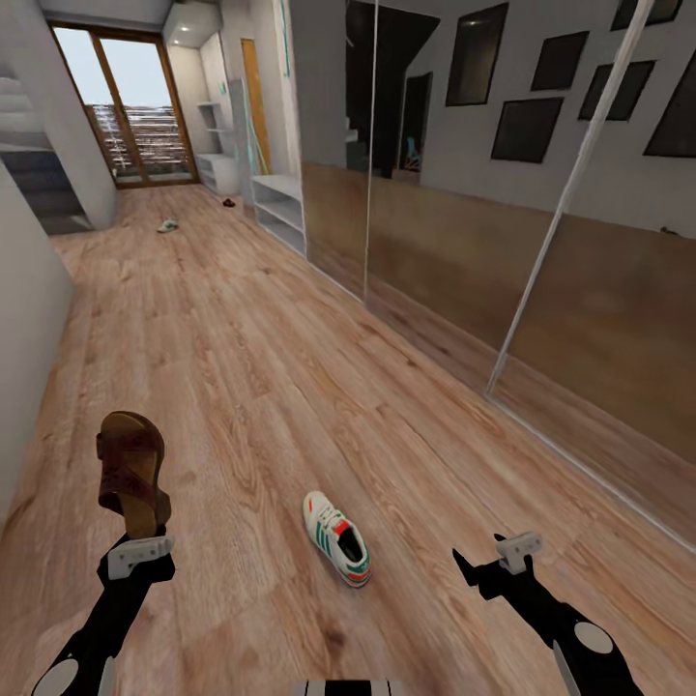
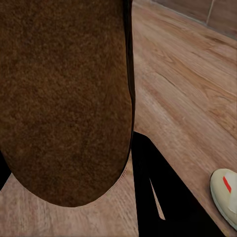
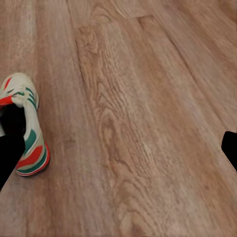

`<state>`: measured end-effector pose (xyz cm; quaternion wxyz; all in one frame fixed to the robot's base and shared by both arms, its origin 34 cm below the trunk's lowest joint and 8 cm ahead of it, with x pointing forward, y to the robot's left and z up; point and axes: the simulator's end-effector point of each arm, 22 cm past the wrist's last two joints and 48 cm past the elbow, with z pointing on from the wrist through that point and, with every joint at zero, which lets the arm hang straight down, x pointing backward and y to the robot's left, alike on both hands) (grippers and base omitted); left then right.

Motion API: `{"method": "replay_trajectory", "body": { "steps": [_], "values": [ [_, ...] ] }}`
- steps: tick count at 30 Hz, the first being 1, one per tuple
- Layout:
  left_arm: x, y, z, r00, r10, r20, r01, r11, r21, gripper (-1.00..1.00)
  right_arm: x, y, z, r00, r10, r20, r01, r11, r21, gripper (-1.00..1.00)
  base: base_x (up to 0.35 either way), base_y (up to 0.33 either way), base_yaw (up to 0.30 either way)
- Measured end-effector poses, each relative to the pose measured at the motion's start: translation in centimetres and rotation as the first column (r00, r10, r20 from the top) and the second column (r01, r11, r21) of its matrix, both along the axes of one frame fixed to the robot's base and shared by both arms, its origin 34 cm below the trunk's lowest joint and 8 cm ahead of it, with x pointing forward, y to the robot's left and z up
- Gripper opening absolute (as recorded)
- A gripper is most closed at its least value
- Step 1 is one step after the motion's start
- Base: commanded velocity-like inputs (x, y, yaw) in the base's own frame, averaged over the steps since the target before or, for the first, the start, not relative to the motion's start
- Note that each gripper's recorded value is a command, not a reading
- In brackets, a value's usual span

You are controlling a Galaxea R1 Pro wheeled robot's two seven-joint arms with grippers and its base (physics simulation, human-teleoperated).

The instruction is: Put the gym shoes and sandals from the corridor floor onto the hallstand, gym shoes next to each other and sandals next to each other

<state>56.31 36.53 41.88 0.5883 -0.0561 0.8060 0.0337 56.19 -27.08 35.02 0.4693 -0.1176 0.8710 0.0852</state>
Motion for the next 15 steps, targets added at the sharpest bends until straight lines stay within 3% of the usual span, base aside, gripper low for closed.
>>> {"method": "replay_trajectory", "body": {
  "steps": [15],
  "values": [
    [-0.09, 0.10, -0.08, 1.000, 0.003, 0.001, -0.003, 1.000, 0.000, -1.00, -0.03, 0.02, -0.08, 1.000, 0.000, -0.002, 0.000, 1.000, 0.001, 1.00, 0.034, -0.014, 0.278]
  ]
}}
